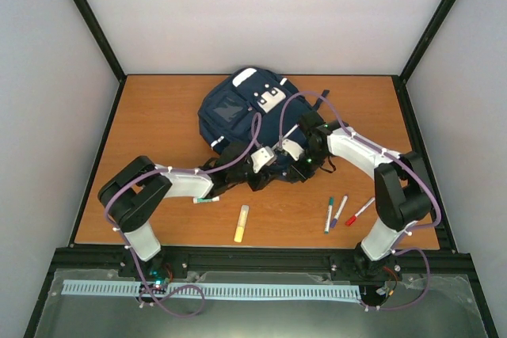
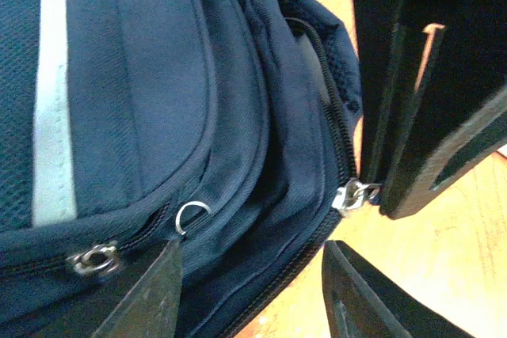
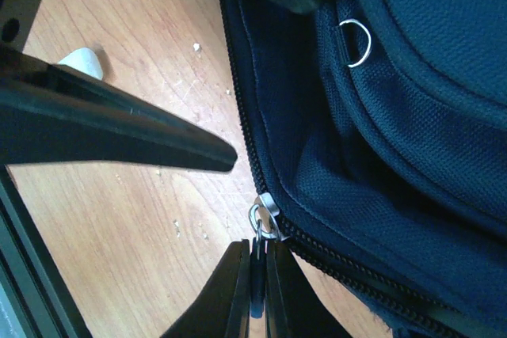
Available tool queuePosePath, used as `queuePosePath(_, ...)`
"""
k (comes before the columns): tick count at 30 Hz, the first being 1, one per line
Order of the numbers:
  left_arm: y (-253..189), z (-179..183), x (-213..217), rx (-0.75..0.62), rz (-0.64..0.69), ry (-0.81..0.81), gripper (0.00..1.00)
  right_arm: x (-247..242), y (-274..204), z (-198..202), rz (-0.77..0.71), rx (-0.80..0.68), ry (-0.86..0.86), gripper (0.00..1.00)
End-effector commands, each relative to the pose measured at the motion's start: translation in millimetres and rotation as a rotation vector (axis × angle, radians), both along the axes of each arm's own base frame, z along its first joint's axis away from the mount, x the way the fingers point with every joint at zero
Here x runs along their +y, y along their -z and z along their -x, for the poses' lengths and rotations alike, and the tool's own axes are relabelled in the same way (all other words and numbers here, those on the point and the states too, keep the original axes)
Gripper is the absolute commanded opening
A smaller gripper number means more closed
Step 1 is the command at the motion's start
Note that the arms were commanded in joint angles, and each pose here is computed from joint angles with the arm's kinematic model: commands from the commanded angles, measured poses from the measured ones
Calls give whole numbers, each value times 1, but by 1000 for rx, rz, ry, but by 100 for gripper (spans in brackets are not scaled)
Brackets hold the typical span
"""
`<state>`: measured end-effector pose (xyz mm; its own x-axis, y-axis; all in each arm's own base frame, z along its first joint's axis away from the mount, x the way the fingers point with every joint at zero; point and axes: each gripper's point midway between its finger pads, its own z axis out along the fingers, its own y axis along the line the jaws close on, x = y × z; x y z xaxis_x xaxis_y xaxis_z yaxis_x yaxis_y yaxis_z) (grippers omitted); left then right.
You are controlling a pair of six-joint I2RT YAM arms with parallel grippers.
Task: Pack the student bag
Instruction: Zip the student bag at the center of the board.
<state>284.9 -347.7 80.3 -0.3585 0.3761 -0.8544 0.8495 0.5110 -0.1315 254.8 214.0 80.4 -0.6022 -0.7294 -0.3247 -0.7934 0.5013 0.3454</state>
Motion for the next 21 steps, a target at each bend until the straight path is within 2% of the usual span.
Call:
queuePosePath(1, -25, 7, -16, -75, 53, 94, 49, 8, -2, 16, -46, 82, -17, 3)
queuePosePath(7, -22, 15, -21, -96, 2, 107, 49, 10, -4, 16, -55, 88, -15, 3)
queuePosePath(12, -9, 12, -24, -105, -43, 114, 42, 10, -6, 18, -62, 90, -15, 3)
queuePosePath(18, -2, 3, -15, -166, -100, 50, 16, 4, -4, 19, -46, 85, -18, 3)
queuePosePath(21, -1, -2, -9, -179, -120, 15, 7, -2, 0, 18, -39, 97, -11, 3)
